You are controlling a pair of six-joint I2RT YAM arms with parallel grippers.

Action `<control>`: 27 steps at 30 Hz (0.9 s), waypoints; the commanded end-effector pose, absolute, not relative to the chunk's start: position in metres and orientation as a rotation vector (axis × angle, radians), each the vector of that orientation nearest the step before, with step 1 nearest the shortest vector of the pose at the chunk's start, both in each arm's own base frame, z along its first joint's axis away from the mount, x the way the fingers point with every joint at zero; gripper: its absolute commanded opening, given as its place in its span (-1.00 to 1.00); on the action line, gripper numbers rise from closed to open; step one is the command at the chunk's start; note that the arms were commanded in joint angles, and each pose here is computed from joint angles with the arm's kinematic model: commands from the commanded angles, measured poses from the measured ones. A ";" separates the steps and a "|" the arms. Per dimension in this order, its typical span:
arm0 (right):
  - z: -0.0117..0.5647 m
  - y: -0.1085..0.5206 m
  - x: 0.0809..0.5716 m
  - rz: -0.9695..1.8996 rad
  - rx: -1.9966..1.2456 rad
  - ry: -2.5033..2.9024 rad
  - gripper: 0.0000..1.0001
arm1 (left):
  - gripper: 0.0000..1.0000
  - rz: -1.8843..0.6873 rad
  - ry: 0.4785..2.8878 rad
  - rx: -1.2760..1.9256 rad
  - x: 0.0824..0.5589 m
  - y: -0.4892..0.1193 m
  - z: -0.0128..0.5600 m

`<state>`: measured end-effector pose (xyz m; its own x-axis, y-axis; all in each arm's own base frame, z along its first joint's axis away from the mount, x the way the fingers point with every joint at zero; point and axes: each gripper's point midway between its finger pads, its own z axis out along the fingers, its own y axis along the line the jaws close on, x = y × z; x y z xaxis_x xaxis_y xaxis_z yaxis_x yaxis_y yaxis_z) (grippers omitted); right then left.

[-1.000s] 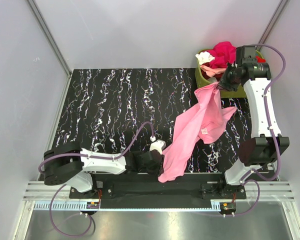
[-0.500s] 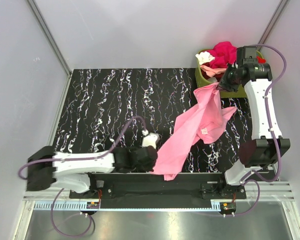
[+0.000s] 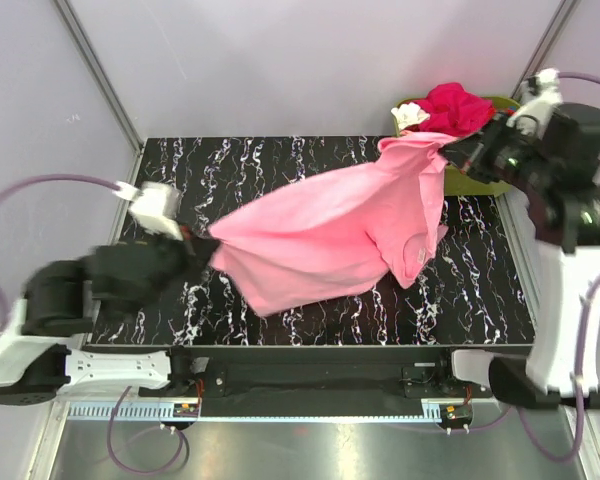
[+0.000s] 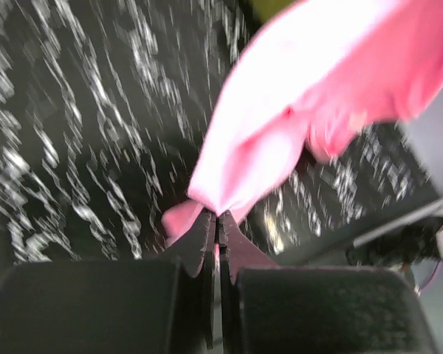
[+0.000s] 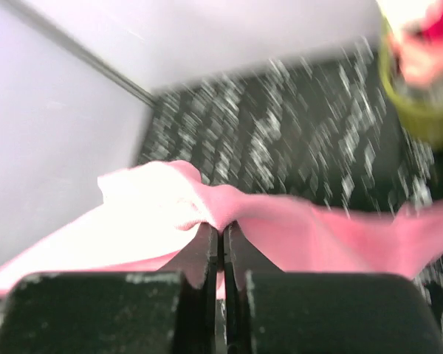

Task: Fold and stack the t-shirts
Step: Flatten the tshirt out

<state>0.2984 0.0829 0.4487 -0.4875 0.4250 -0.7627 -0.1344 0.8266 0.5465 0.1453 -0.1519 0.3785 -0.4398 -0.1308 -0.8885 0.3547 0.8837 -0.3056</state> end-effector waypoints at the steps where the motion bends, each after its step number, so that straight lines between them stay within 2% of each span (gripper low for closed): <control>1: 0.563 0.100 0.215 0.727 -0.071 1.531 -1.00 | -1.00 -0.424 1.762 0.215 0.151 -0.083 0.441; 2: 0.587 0.098 0.186 0.700 -0.105 1.422 -1.00 | -1.00 -0.447 1.724 0.222 0.149 -0.077 0.455; 5: 0.617 0.093 0.144 0.622 -0.168 1.306 -0.99 | -1.00 -0.517 1.590 0.269 0.142 -0.060 0.503; 10: 0.647 0.100 0.105 0.612 -0.299 1.166 -1.00 | -1.00 -0.484 1.480 0.326 0.140 -0.043 0.546; 13: 0.655 0.102 0.111 0.614 -0.330 1.140 -1.00 | -1.00 -0.378 1.458 0.273 0.150 -0.030 0.553; 18: 0.619 0.126 0.227 0.693 -0.281 1.390 -1.00 | -1.00 -0.020 1.475 0.165 0.180 -0.028 0.536; 19: 0.596 0.135 0.266 0.719 -0.270 1.485 -1.00 | -1.00 0.009 1.476 0.168 0.183 -0.032 0.534; 21: 0.571 0.141 0.305 0.746 -0.222 1.583 -1.00 | -1.00 0.080 1.478 0.175 0.188 -0.041 0.526; 22: 0.545 0.147 0.342 0.754 -0.199 1.669 -1.00 | -1.00 0.093 1.476 0.177 0.190 -0.044 0.523; 24: 0.518 0.154 0.374 0.771 -0.171 1.752 -1.00 | -1.00 0.133 1.469 0.209 0.197 -0.058 0.510; 25: 0.489 0.161 0.406 0.788 -0.165 1.830 -1.00 | -1.00 0.230 1.492 0.210 0.209 -0.056 0.499; 27: 0.466 0.163 0.434 0.782 -0.116 1.901 -1.00 | -1.00 0.199 1.553 0.281 0.238 -0.077 0.472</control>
